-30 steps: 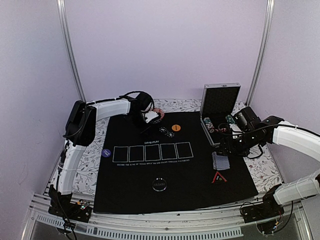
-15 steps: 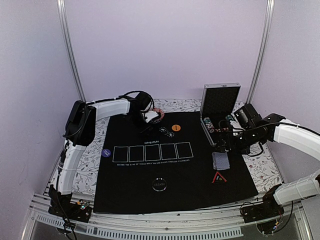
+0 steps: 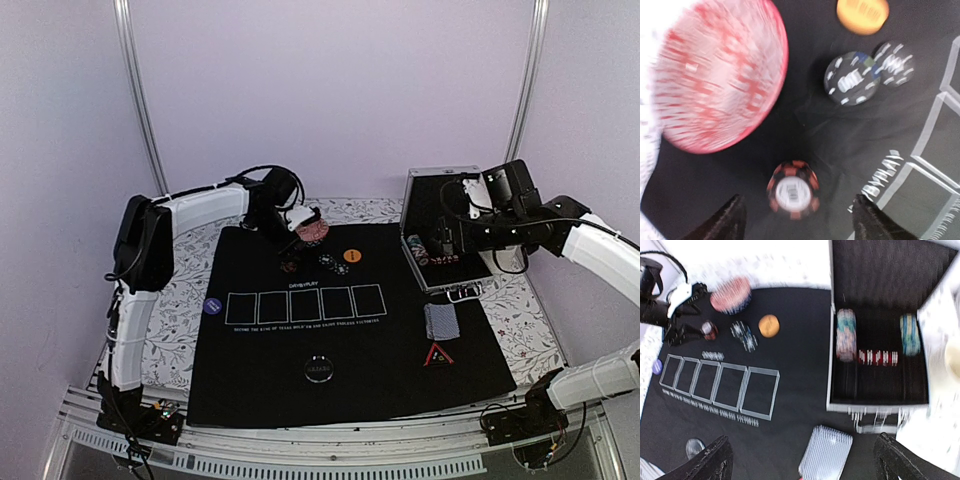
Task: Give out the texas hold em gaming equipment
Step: Place the poker chips pile at the big blind area, then pick up the pile of poker chips from the chip case.
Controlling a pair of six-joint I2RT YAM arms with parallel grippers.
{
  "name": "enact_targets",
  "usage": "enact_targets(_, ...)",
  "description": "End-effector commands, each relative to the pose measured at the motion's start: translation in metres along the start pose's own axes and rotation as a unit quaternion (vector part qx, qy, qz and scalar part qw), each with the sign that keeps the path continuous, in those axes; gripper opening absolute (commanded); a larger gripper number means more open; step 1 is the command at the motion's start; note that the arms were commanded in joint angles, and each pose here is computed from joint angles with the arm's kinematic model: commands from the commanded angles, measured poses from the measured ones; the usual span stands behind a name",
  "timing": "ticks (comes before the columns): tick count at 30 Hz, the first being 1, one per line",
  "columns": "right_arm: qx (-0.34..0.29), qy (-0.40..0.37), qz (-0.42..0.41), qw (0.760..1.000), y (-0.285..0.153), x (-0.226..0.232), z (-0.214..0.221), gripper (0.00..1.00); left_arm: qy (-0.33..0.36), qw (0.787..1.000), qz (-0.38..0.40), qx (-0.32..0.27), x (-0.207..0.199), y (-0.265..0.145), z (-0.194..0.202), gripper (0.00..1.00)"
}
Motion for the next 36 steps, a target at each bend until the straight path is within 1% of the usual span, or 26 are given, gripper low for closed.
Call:
enact_targets(1,-0.137,-0.126,-0.036,0.982,-0.022,0.029,-0.071,0.99,-0.018,0.995,-0.015,-0.1,-0.005,-0.099,-0.042,0.78)
enact_targets(3,-0.158,-0.173,-0.046,0.971,-0.02,0.042,-0.09,0.99,-0.024,0.992,-0.021,-0.123,-0.015,-0.127,-0.044,0.83)
enact_targets(5,-0.155,-0.232,-0.054,0.959,-0.007,0.052,-0.095,0.99,-0.034,0.985,-0.035,-0.163,-0.024,-0.161,-0.044,0.84)
enact_targets(8,-0.144,-0.316,-0.075,0.935,0.011,0.065,-0.095,0.99,-0.059,0.972,-0.029,-0.225,-0.044,-0.194,-0.031,0.84)
enact_targets(10,-0.137,-0.372,-0.097,0.913,0.021,0.072,-0.086,0.99,-0.076,0.961,-0.028,-0.264,-0.055,-0.211,-0.019,0.86)
enact_targets(11,-0.139,-0.411,-0.103,0.895,0.024,0.073,-0.082,0.98,-0.086,0.957,-0.025,-0.277,-0.061,-0.218,-0.011,0.87)
enact_targets(13,-0.14,-0.454,-0.108,0.873,0.031,0.072,-0.076,0.97,-0.094,0.952,-0.013,-0.292,-0.075,-0.226,0.007,0.89)
enact_targets(14,-0.136,-0.482,-0.11,0.858,0.035,0.071,-0.072,0.97,-0.096,0.951,-0.011,-0.293,-0.08,-0.228,0.015,0.9)
enact_targets(16,-0.113,-0.522,-0.111,0.838,0.047,0.065,-0.063,0.96,-0.099,0.951,-0.016,-0.293,-0.085,-0.231,0.029,0.9)
enact_targets(17,-0.087,-0.536,-0.111,0.832,0.057,0.058,-0.054,0.96,-0.1,0.951,-0.022,-0.293,-0.086,-0.232,0.034,0.9)
enact_targets(19,-0.046,-0.573,-0.091,0.814,0.074,0.038,-0.048,0.95,-0.106,0.95,-0.035,-0.292,-0.086,-0.231,0.043,0.9)
enact_targets(20,-0.027,-0.579,-0.077,0.811,0.081,0.025,-0.051,0.95,-0.108,0.948,-0.041,-0.296,-0.085,-0.232,0.046,0.9)
enact_targets(23,0.044,-0.601,-0.009,0.798,0.106,-0.035,-0.06,0.93,-0.105,0.945,-0.052,-0.306,-0.087,-0.23,0.051,0.91)
enact_targets(26,0.115,-0.621,0.06,0.773,0.125,-0.098,-0.069,0.89,-0.106,0.948,-0.057,-0.296,-0.086,-0.223,0.056,0.91)
enact_targets(27,0.125,-0.625,0.075,0.767,0.13,-0.112,-0.072,0.88,-0.106,0.948,-0.057,-0.295,-0.086,-0.222,0.056,0.91)
enact_targets(28,0.13,-0.64,0.084,0.752,0.134,-0.123,-0.075,0.88,-0.103,0.948,-0.056,-0.296,-0.087,-0.222,0.057,0.91)
enact_targets(30,0.133,-0.662,0.092,0.732,0.142,-0.14,-0.078,0.86,-0.102,0.948,-0.059,-0.295,-0.087,-0.219,0.059,0.91)
enact_targets(31,0.135,-0.681,0.095,0.713,0.146,-0.147,-0.08,0.86,-0.101,0.948,-0.061,-0.295,-0.087,-0.218,0.06,0.91)
enact_targets(34,0.15,-0.712,0.095,0.679,0.164,-0.162,-0.077,0.83,-0.099,0.948,-0.064,-0.295,-0.087,-0.215,0.061,0.91)
enact_targets(36,0.151,-0.722,0.094,0.669,0.173,-0.171,-0.08,0.81,-0.098,0.949,-0.064,-0.291,-0.086,-0.212,0.061,0.91)
Point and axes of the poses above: each gripper's point midway between its finger pads, its own y axis out along the fingers, its own x axis along the line the jaws close on, z = x × y, the point moved 2 cm from there along -y, back along the fingers, and after that the axes turned 9 degrees about y, right-handed, at the moved point
